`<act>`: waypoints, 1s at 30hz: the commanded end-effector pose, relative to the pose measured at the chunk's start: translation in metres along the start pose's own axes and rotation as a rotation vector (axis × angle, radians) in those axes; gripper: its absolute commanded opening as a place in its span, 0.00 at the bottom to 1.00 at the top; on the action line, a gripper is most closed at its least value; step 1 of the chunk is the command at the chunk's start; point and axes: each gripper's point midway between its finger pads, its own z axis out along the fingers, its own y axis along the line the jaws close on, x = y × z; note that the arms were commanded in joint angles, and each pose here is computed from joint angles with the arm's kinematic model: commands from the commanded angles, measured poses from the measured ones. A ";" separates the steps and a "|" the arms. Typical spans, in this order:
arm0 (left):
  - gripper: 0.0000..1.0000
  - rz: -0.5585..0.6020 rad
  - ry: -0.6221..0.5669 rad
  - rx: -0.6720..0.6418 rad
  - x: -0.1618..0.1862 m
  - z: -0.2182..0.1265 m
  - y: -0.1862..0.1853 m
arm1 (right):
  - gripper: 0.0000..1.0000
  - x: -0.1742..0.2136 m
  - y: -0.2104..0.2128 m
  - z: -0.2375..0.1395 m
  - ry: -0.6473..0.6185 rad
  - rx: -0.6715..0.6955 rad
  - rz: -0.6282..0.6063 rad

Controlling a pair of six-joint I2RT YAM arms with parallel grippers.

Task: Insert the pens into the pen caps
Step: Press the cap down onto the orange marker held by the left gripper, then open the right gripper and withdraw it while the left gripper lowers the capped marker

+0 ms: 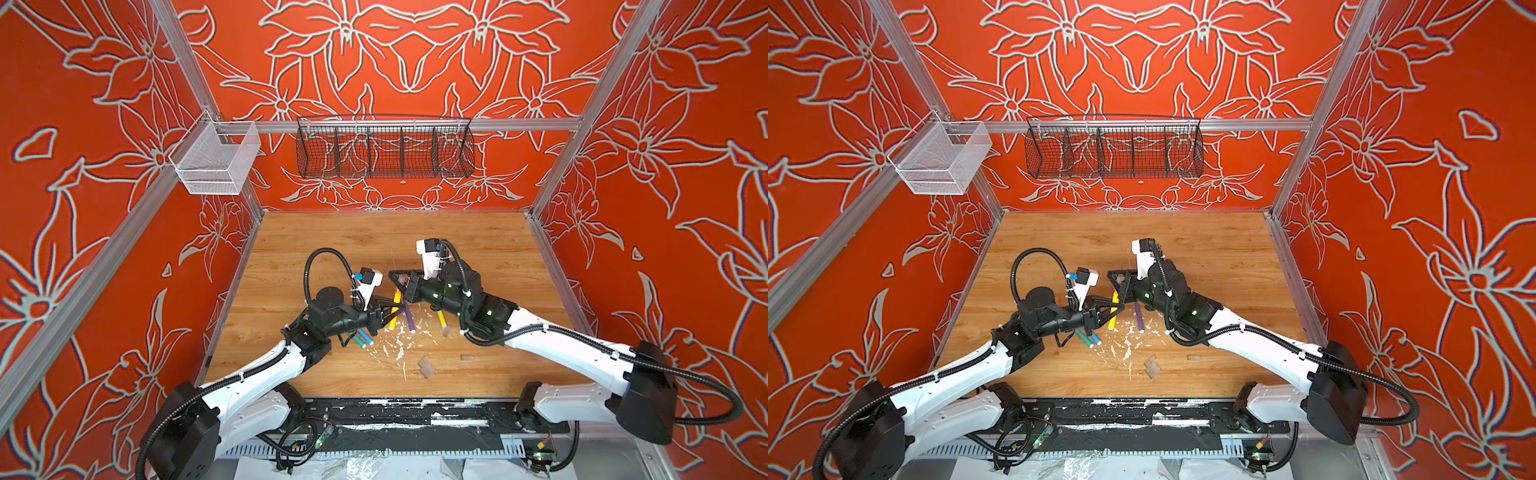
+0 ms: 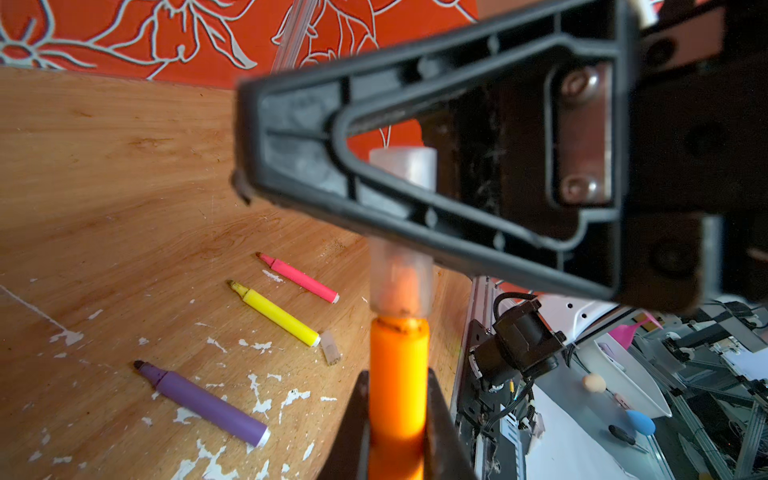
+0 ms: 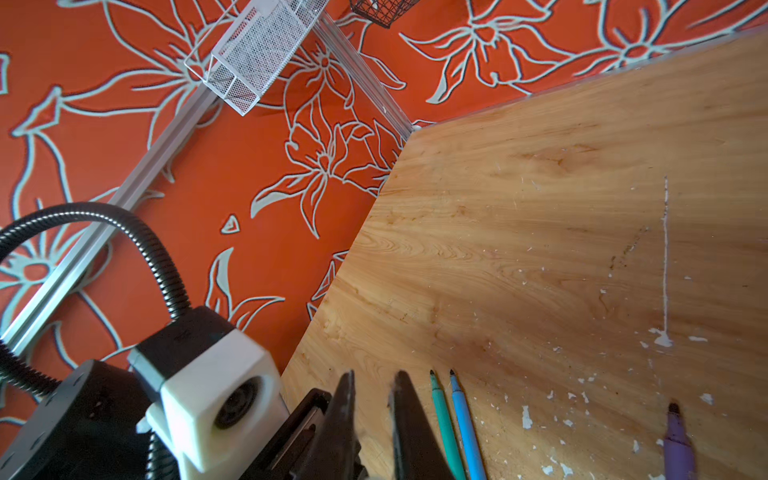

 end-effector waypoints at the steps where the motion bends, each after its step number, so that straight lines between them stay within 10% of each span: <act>1: 0.00 0.055 -0.034 0.032 -0.015 0.001 -0.012 | 0.05 0.002 0.000 0.005 0.020 0.028 0.036; 15: 0.00 0.100 -0.118 -0.282 -0.061 -0.011 0.028 | 0.00 0.080 -0.003 0.021 0.148 0.078 -0.031; 30: 0.00 0.032 -0.371 -0.245 -0.160 -0.033 0.029 | 0.00 0.127 0.014 0.007 0.219 0.000 -0.089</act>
